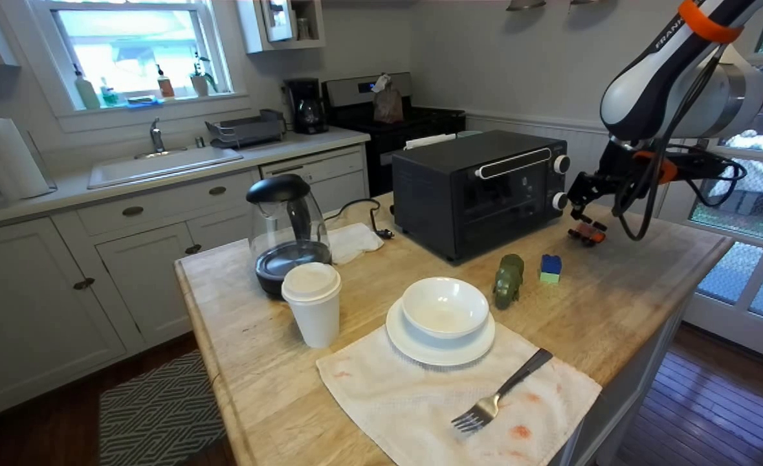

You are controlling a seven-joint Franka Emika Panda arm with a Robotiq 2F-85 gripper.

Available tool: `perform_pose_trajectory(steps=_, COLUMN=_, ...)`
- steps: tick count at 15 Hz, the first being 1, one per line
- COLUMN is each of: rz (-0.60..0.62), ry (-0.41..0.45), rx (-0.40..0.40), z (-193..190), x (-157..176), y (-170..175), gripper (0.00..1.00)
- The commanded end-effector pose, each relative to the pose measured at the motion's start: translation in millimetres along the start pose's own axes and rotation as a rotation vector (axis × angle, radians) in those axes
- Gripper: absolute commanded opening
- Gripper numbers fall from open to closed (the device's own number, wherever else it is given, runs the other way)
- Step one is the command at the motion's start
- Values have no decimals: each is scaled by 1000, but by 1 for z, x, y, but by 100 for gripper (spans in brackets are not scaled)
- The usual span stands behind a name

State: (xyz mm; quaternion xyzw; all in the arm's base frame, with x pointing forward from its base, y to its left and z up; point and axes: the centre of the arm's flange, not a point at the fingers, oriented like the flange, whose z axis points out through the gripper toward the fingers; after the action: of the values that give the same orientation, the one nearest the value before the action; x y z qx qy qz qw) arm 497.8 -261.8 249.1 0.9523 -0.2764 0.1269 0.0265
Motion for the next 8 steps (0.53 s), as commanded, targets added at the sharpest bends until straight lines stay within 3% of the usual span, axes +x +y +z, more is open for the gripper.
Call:
perform_pose_trajectory(steps=1, rz=0, ry=0, rx=0, z=0, x=0, y=0, gripper=100)
perform_pose_trajectory(steps=3, rz=0, ry=0, rx=0, z=0, x=0, y=0, gripper=100)
perform_pose_trajectory(steps=8, rz=-74, ry=-161, rx=35, z=14, x=8, y=22, gripper=100)
